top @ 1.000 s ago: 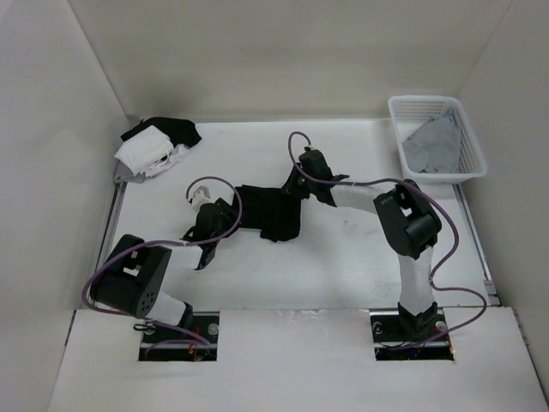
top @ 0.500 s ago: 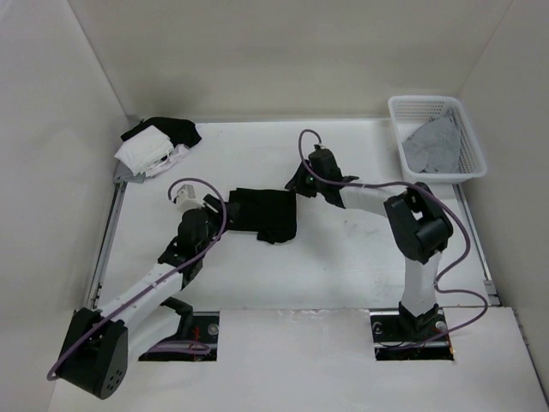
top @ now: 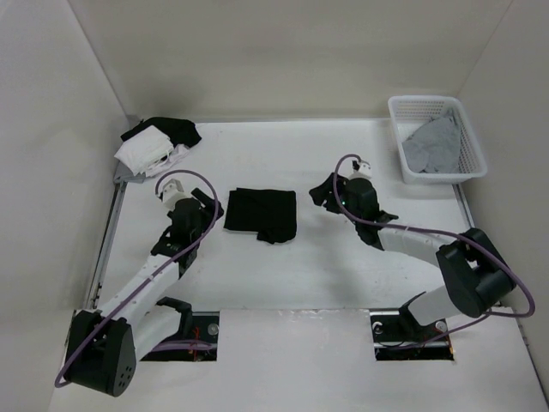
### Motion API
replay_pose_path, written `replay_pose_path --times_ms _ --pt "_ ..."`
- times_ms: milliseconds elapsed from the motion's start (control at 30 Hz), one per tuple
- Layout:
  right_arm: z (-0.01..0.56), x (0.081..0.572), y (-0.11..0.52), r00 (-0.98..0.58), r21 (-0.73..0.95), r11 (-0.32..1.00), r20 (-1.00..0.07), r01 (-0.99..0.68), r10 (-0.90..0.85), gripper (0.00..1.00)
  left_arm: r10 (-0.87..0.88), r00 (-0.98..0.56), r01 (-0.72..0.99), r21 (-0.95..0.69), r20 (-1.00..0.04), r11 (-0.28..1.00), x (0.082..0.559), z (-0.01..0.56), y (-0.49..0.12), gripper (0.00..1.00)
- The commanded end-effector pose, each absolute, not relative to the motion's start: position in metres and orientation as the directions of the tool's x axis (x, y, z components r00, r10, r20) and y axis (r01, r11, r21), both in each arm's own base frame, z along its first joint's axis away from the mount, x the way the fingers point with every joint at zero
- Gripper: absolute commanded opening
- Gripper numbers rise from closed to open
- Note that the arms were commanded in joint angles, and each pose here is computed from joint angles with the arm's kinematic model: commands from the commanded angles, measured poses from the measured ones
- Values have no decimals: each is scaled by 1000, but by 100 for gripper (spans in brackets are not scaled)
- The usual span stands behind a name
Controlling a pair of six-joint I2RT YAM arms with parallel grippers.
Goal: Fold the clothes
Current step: Fold the tank top
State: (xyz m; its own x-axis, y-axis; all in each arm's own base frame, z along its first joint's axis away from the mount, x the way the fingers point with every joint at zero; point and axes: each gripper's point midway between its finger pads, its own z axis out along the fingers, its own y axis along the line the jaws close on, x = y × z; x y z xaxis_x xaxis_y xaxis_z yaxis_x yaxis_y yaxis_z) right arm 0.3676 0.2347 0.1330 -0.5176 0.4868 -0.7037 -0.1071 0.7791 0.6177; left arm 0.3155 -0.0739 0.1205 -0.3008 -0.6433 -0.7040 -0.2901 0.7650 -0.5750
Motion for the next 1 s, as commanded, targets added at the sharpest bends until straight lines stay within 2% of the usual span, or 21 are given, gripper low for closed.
replay_pose_path --times_ms 0,267,900,967 --pt "159 380 211 -345 616 780 -759 -108 552 66 -632 -304 -347 -534 -713 771 314 125 -57 60" --pt "169 376 190 -269 611 788 -774 -79 573 74 -681 -243 -419 -559 -690 716 308 121 -31 62" --pt "165 379 179 -261 605 795 -776 -53 574 76 -663 -294 -455 -509 -688 731 307 100 -31 62" --pt "165 379 178 -260 606 794 -776 -51 575 76 -658 -293 -452 -506 -694 735 309 101 -30 65"
